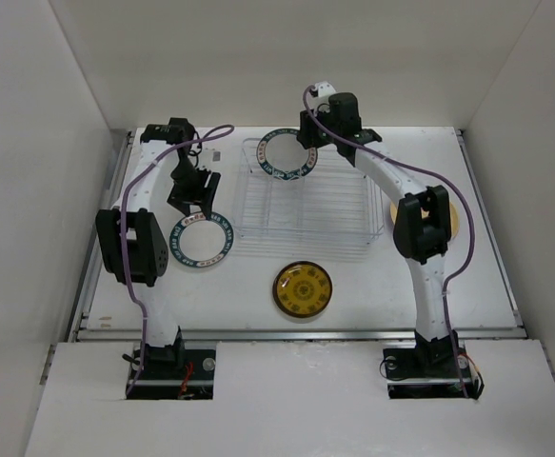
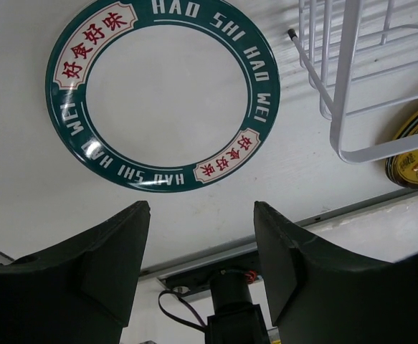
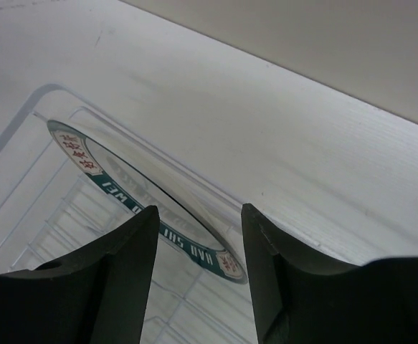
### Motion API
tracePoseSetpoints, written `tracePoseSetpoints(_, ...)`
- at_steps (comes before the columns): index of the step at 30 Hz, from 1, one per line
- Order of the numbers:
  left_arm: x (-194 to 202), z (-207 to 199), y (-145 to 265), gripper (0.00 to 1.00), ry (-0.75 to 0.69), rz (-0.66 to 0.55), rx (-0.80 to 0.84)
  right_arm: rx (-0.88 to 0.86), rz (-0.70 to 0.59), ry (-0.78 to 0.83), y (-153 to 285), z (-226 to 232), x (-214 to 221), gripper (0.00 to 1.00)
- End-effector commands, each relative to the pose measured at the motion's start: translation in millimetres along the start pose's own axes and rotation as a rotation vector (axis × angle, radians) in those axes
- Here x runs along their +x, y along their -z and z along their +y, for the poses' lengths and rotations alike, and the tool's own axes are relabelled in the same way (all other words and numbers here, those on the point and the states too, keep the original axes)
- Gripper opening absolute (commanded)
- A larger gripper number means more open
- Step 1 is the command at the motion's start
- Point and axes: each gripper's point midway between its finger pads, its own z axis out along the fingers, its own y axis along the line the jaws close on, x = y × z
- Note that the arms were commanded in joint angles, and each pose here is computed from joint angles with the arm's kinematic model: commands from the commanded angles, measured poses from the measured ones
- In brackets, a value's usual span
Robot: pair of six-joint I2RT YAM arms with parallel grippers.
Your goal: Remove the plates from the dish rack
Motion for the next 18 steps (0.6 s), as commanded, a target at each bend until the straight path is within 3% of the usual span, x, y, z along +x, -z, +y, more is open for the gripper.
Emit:
tracePoseSetpoints(1, -2, 1, 6, 0.57, 0.006, 0.003, -0.009, -0.028, -0.107, 0.058, -6, 8, -32, 0.55)
tracePoseSetpoints(4, -6, -6, 4, 0.57, 0.015, -0.005, 0.033, -0.046, -0.106, 0.068, -6, 11, -32, 0.45)
tracePoseSetpoints(10, -25, -15, -1, 0.57, 0.017, -0.005, 0.090, -0.001, -0.108, 0.112, -3, 2, -31, 0.44)
tracePoseSetpoints(12, -29, -23, 1, 0.57, 0.007, -0.012, 0.121, -0.010, -0.107, 0.113, -3, 4, -31, 0.38)
tracePoseSetpoints(14, -38, -30, 5, 0.57, 0.001, -0.041, 0.156, -0.021, -0.118, 0.115, -3, 6, -34, 0.22)
tracePoseSetpoints(18, -51, -40, -4, 0.57, 0.001, -0.060, 0.214, -0.039, -0.127, 0.118, -3, 9, -36, 0.02)
